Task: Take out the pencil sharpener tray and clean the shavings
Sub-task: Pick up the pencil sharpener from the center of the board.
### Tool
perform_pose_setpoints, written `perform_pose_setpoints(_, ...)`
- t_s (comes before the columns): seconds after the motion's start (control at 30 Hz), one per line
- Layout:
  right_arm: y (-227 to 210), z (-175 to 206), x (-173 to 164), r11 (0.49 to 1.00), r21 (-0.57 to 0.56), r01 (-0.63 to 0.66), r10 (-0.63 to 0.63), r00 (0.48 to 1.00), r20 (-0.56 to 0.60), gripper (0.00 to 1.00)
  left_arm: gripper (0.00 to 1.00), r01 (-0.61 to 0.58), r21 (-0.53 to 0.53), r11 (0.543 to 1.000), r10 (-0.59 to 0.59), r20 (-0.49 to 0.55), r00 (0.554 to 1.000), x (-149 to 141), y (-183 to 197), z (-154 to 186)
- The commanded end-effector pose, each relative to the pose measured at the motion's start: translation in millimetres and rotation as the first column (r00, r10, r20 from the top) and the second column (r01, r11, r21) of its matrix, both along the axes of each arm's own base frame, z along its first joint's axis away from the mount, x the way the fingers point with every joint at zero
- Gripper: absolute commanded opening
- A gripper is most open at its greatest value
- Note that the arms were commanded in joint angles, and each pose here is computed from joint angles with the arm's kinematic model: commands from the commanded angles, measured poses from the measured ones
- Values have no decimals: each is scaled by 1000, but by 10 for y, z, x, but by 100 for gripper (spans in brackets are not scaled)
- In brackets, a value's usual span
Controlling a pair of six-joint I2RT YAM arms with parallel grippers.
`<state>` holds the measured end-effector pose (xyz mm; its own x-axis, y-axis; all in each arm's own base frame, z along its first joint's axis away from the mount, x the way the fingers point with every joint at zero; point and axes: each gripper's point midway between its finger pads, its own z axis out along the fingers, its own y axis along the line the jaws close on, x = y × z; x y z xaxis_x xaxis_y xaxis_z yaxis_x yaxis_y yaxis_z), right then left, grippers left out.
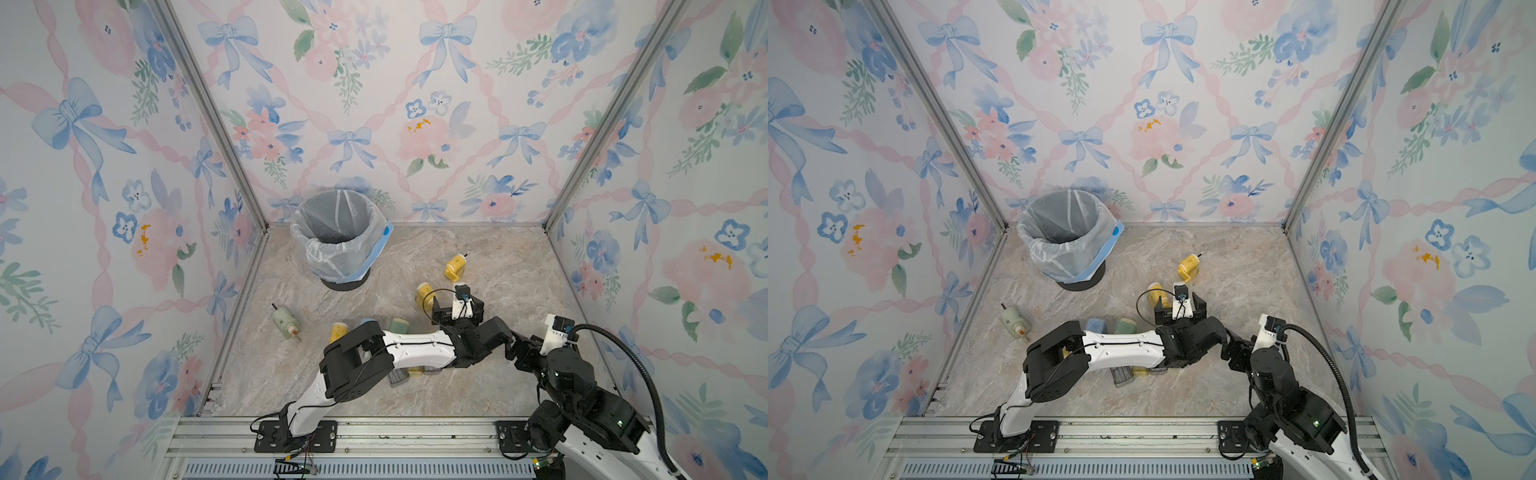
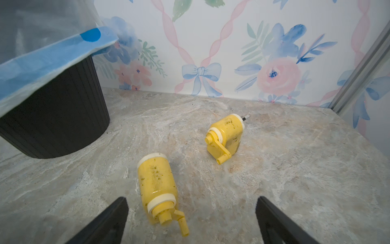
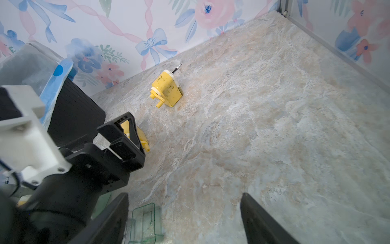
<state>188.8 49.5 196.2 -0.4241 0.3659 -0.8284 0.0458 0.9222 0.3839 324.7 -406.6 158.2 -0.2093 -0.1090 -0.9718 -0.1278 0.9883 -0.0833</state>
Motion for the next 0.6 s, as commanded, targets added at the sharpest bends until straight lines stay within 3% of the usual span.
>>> perform_pose_setpoints(0.0,-119,64,-86,999,-44,10,-10,1000,-10,83,98,-46,-23,999,46,-24,999,98,139,-204)
perform_pose_setpoints(0.1,-120,131,-94,999,-33,9,-9,1000,-2,84,98,-70,18,997,70,-11,998,130,180,-273)
perform_pose_setpoints(0.57,-90,201,-60,999,-41,7,-8,1000,-12,84,98,-136,9,991,136,-69,988,443,408,-713)
